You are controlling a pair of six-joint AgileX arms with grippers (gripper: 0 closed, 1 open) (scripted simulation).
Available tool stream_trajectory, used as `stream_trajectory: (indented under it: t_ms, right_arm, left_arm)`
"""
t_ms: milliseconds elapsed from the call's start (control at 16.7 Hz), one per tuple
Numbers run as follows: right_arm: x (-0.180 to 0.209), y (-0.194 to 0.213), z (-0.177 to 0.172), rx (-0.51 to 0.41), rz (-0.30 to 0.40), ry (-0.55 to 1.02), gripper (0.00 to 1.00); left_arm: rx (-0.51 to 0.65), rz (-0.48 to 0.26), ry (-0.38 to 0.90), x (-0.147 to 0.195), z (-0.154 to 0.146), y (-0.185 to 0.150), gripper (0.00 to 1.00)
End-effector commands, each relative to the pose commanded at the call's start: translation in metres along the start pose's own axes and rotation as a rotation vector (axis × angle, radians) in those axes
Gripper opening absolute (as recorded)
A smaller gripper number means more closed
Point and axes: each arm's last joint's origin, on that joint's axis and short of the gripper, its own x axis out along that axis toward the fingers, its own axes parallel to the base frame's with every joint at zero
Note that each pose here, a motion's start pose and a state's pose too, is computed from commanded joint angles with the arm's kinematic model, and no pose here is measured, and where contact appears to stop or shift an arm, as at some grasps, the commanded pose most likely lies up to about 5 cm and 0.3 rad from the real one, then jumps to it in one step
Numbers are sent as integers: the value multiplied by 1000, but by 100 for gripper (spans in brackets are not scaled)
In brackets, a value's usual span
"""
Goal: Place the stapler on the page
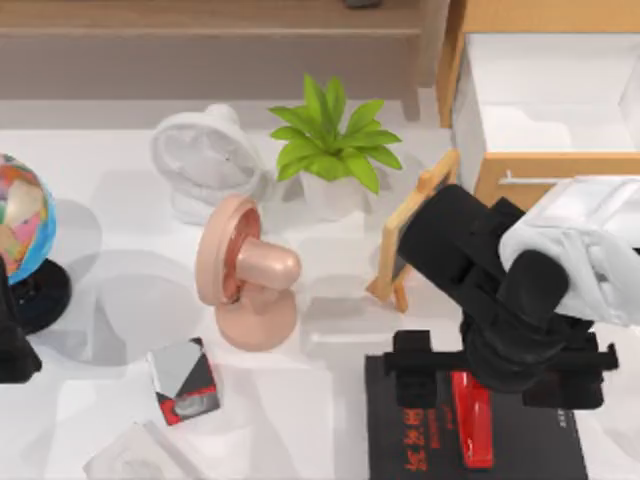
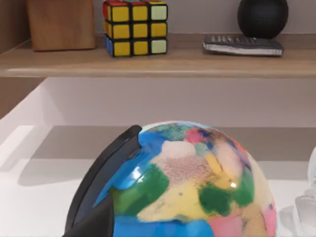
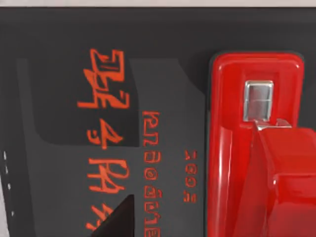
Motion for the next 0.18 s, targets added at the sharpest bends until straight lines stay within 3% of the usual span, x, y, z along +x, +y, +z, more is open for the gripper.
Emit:
stream_trajectory:
  t_ms: [180]
  right_arm:
    - [0, 0, 0, 0, 0, 0, 100]
  left_arm:
    - [0, 0, 0, 0, 0, 0, 100]
